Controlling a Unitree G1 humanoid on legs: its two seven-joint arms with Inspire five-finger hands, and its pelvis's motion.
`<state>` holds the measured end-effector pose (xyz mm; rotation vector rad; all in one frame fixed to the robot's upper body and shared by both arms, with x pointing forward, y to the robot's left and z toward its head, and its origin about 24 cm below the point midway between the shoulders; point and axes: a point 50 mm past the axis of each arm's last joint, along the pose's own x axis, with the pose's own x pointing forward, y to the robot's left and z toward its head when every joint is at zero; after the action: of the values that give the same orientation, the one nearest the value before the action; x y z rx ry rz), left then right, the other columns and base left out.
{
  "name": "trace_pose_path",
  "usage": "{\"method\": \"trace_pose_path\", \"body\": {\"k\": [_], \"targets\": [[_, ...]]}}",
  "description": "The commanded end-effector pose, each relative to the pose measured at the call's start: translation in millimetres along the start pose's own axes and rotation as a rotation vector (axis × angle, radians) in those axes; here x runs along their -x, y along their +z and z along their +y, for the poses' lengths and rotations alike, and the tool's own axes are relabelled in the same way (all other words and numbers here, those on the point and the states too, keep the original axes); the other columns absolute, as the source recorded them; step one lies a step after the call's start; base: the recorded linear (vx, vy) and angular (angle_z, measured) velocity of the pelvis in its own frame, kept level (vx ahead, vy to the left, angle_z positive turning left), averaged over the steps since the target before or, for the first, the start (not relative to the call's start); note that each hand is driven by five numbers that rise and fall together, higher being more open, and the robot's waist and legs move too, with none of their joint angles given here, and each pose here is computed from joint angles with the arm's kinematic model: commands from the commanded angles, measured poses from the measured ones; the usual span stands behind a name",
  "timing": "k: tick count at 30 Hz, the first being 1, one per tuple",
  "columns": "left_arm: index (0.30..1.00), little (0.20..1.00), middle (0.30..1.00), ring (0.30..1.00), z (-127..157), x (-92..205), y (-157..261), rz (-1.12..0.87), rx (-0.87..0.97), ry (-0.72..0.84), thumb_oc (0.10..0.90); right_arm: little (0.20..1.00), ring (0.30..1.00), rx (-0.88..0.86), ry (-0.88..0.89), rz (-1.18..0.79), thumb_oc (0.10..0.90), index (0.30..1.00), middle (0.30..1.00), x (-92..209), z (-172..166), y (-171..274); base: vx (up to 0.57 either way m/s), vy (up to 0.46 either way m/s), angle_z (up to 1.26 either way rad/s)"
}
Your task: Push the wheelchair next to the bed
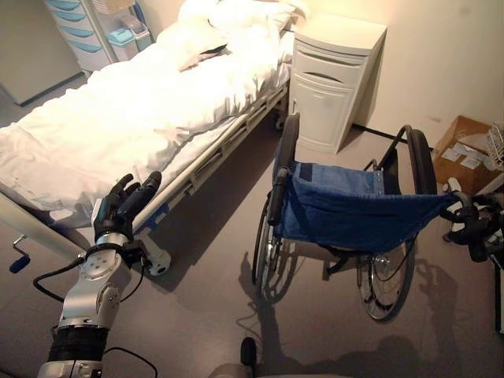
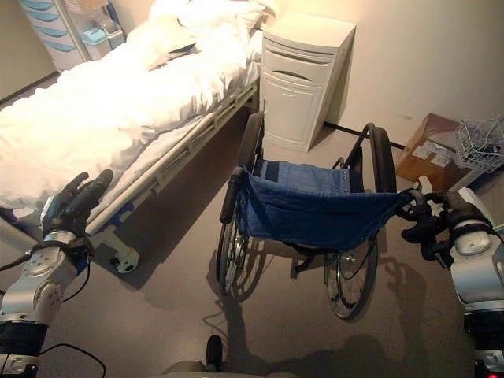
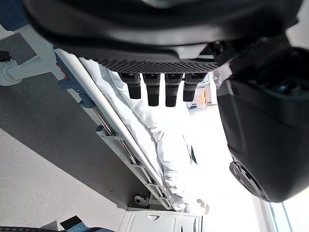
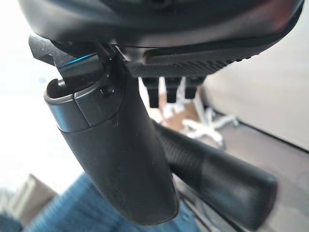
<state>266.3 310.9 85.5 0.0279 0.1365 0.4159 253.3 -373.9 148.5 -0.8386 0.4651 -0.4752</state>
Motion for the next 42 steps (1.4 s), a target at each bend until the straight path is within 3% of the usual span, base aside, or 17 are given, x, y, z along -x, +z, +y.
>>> {"method": "trace_pose_path", "body": {"k": [1, 4, 7, 13, 17, 23, 27, 30, 37, 39, 42], "targets": [[0.9, 0.9, 0.9, 0.9, -2, -5, 52, -0.265, 0.011, -0.029, 0.8, 0.9, 0.9, -0.347, -0.264, -0.297, 0.8, 0.9, 0.9, 6, -39, 55, -0.01, 0.017, -0.04], [0.9, 0.9, 0.9, 0.9, -3, -7, 46, -0.248, 0.025, -0.027, 0.8, 0.9, 0.9, -0.552, -0.268, -0.295, 0.8, 0.9, 0.9, 5, -30, 47, 0.0, 0.018, -0.1], [0.9, 0.9, 0.9, 0.9, -4, -10, 35, -0.215, 0.034, -0.022, 0.8, 0.9, 0.9, -0.909, -0.219, -0.295, 0.8, 0.9, 0.9, 2, -24, 33, 0.0, 0.015, -0.04], [0.9, 0.9, 0.9, 0.9, 1, -14, 17, -0.157, 0.043, 0.004, 0.8, 0.9, 0.9, -1.446, -0.055, -0.286, 0.8, 0.9, 0.9, -4, -11, 10, 0.0, 0.02, -0.06], [0.9, 0.9, 0.9, 0.9, 5, -15, 8, -0.125, 0.072, 0.037, 0.8, 0.9, 0.9, -1.589, -0.15, -0.262, 0.8, 0.9, 0.9, -5, -15, -10, 0.0, 0.017, -0.08], [0.9, 0.9, 0.9, 0.9, 8, -9, -17, -0.069, 0.141, 0.075, 0.8, 0.9, 0.9, -1.719, -0.385, -0.296, 0.8, 0.9, 0.9, 4, -9, -39, 0.0, 0.027, -0.09], [0.9, 0.9, 0.9, 0.9, 9, 2, -49, 0.005, 0.226, 0.094, 0.8, 0.9, 0.9, -1.782, -0.415, -0.205, 0.8, 0.9, 0.9, 16, 36, -68, 0.0, 0.03, -0.13], [0.9, 0.9, 0.9, 0.9, 10, 16, -81, 0.086, 0.323, 0.109, 0.8, 0.9, 0.9, -1.807, -0.46, -0.018, 0.8, 0.9, 0.9, 32, 87, -106, 0.0, 0.017, -0.05], [0.9, 0.9, 0.9, 0.9, 5, 39, -134, 0.222, 0.42, 0.095, 0.8, 0.9, 0.9, -1.918, -0.439, 0.324, 0.8, 0.9, 0.9, 61, 163, -166, 0.0, 0.0, 0.0], [0.9, 0.9, 0.9, 0.9, 3, 44, -144, 0.256, 0.42, 0.09, 0.8, 0.9, 0.9, -1.898, -0.391, 0.421, 0.8, 0.9, 0.9, 68, 177, -176, 0.0, 0.0, 0.0], [0.9, 0.9, 0.9, 0.9, -1, 57, -165, 0.337, 0.408, 0.085, 0.8, 0.9, 0.9, -1.671, -0.243, 0.576, 0.8, 0.9, 0.9, 83, 202, -188, -0.01, -0.011, 0.0]]}}
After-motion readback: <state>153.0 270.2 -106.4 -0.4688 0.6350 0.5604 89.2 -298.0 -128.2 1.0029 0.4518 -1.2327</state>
